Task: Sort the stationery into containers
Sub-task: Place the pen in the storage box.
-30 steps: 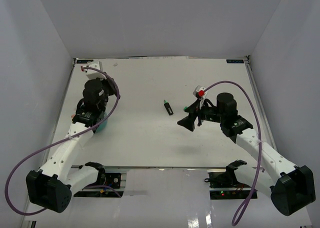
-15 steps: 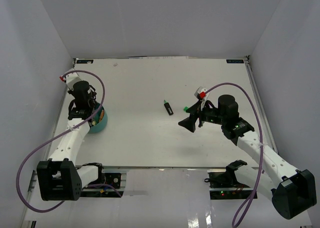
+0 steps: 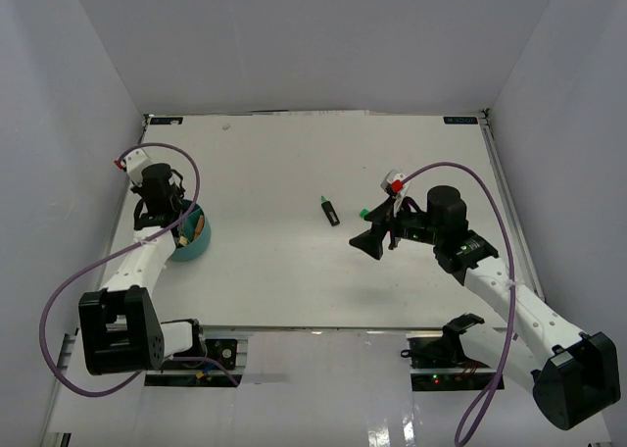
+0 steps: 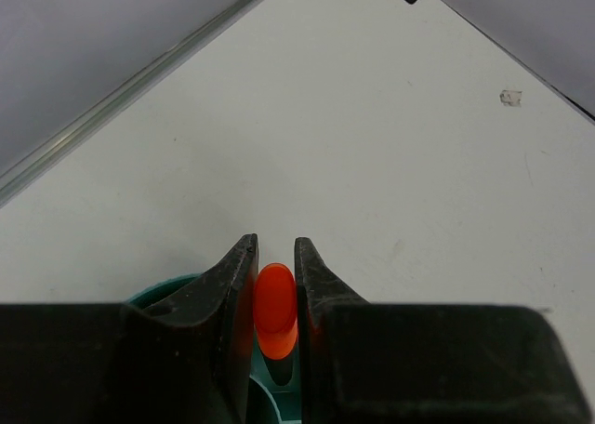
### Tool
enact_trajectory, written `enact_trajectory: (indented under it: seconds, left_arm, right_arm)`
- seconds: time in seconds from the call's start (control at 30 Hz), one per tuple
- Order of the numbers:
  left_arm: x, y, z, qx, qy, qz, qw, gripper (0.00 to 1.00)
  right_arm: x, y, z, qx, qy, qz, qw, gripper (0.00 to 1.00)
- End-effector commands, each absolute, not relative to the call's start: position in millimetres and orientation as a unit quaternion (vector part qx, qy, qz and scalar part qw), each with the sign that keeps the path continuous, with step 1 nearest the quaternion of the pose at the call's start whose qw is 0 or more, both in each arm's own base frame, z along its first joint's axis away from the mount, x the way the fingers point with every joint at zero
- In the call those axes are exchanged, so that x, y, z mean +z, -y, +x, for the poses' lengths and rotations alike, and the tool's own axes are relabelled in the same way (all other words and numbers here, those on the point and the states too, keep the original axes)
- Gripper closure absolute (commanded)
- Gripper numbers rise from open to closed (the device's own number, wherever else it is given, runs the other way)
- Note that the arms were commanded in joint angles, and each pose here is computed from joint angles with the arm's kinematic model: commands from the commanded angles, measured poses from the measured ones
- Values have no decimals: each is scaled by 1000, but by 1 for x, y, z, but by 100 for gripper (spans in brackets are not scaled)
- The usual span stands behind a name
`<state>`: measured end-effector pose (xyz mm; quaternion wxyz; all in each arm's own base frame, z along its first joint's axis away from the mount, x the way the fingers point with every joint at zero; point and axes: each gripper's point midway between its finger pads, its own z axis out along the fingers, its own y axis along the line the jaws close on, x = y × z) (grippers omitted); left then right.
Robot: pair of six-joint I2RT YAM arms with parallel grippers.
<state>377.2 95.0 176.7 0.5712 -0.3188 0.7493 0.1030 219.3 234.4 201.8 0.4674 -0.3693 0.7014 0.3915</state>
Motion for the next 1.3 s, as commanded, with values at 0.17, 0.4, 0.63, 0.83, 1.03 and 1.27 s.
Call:
enact_trajectory:
  seconds: [0.17, 0.4, 0.63, 0.83, 1.03, 1.27]
  left_arm:
    - [169, -95, 378, 91, -754, -332, 559, 57]
    - [171, -96, 378, 94, -757, -334, 554, 38]
    - [201, -83, 383, 61, -762, -302, 570, 12]
    - [229, -36, 392, -30, -791, -194, 579, 2]
    - [247, 35, 385, -123, -799, -74, 584, 2]
    - [231, 77, 376, -169, -807, -13, 566, 2]
  right_arm:
    - [199, -234, 226, 383, -701, -367, 477, 10]
    - [196, -231, 231, 372, -712, -359, 475, 10]
    - [187, -222, 247, 331, -742, -334, 477, 10]
    - [168, -222, 267, 271, -786, -315, 457, 7]
    - [150, -237, 294, 188, -823, -306, 441, 4]
    - [107, -270, 318, 131, -860, -300, 393, 1]
